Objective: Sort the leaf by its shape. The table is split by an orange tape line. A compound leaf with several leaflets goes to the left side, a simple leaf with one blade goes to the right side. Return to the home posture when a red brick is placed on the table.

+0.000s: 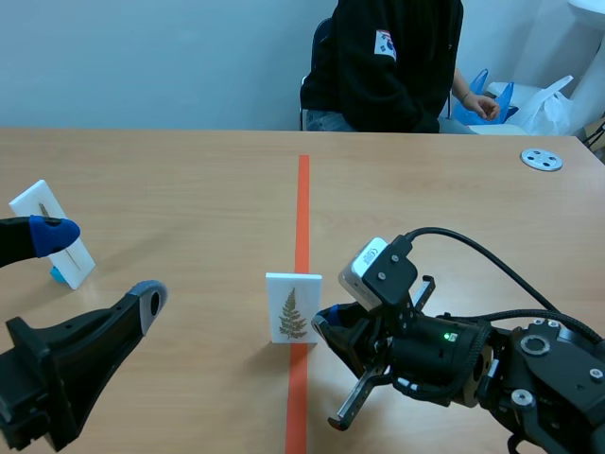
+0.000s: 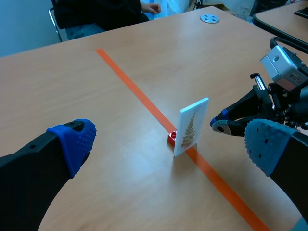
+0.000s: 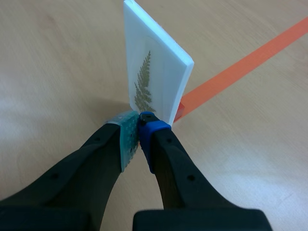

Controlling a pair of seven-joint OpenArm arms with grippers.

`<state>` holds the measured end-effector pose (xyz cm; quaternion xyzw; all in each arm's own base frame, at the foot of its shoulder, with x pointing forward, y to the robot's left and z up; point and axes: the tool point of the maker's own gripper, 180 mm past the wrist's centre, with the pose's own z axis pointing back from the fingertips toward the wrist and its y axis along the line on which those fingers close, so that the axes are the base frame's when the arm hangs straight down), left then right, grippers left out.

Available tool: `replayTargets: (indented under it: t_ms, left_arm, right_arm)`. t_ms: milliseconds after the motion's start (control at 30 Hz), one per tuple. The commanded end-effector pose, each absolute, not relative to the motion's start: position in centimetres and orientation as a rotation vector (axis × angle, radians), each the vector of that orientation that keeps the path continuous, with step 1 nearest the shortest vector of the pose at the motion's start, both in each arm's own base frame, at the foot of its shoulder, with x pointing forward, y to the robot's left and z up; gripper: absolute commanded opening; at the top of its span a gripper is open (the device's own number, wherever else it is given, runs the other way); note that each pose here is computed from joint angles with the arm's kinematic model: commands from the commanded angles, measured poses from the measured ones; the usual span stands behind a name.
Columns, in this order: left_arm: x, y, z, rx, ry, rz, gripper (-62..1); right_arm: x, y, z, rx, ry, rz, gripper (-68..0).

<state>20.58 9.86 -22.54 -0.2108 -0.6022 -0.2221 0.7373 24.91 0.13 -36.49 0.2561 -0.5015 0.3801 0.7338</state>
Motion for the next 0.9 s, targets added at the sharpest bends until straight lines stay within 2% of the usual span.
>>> replayTargets:
  t_ms: [0, 333, 867]
  left_arm:
    - [20.7, 9.6, -21.8, -0.478, -1.353, -0.481, 1.4]
    - [20.7, 9.6, -22.0, -0.474, -1.338, -0.484, 1.4]
    - [20.7, 9.6, -22.1, -0.473, -1.335, -0.485, 1.4]
  right_arm:
    - [25.8, 0.1, -35.0, 0.571, -1.153, 0.835, -66.4]
    - [24.8, -1.1, -32.7, 0.548, -1.174, 0.843, -66.4]
    - [23.7, -8.4, -25.8, 0.432, -1.276, 0.677, -66.4]
